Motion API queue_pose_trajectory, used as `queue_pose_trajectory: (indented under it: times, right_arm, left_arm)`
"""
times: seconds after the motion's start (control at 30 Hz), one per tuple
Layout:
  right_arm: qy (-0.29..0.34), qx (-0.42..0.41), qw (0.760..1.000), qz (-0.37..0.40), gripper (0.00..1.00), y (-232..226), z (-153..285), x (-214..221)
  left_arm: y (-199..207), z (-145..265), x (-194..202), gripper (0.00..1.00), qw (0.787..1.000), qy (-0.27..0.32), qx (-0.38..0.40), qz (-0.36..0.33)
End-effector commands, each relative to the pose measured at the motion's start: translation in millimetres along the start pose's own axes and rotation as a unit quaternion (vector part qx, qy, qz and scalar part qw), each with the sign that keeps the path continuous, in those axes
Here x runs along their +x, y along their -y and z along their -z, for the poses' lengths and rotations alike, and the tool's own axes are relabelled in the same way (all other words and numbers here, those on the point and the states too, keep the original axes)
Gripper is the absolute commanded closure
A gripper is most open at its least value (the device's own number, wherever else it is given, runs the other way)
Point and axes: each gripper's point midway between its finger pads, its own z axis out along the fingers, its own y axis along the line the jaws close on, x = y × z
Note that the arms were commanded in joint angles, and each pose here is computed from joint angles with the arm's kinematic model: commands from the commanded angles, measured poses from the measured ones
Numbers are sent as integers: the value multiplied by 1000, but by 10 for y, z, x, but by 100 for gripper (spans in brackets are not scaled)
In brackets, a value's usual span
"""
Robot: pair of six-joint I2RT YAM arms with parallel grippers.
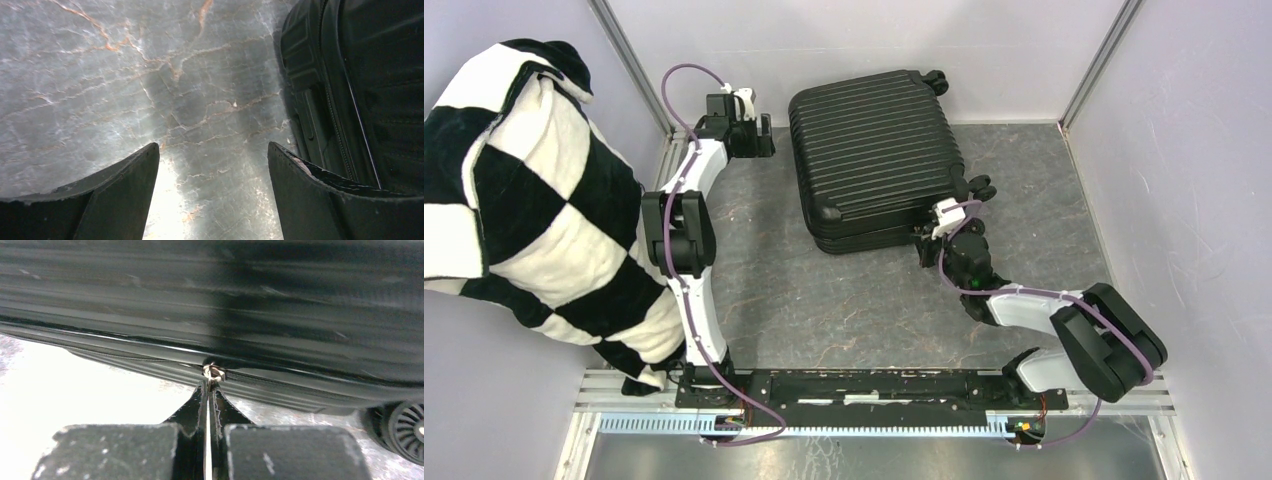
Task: Pack the luggage
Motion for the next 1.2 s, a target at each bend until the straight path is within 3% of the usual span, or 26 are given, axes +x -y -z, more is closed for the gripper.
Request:
queue_pose_trajectory:
  times: [0.0,0.13,0.37,0.67,0.83,0.93,1.0,1.17]
  right_arm:
    - [36,-51,998,8,100,-372,-132,-336]
    - [29,-60,998,14,100,-514,-165,-339]
    - [36,-104,994,9,100,-911,-186,-352]
    - [48,-215,975,15,100,-1846,-310,-473]
    - [45,-244,969,10,96,-2075,-365,-493]
    - [44,-213,976,17,75,-1917,-347,-552]
    - [42,-173,984,8,67,-1627,-314,-665]
    - [51,-64,994,-67,54,-555,-242,-1323]
  left_arm:
    - [361,104,-226,15,998,33,42,23]
    - [609,172,219,15,998,11,66,-22]
    - [974,180,817,15,993,-43,107,-38]
    - [1067,304,977,17,991,-44,121,-43]
    - [983,458,988,17,992,-41,114,-48]
    - [865,573,909,17,993,-36,109,-32]
    - [769,648,849,17,994,-33,104,-23]
    - [593,800,799,16,995,-22,92,-24]
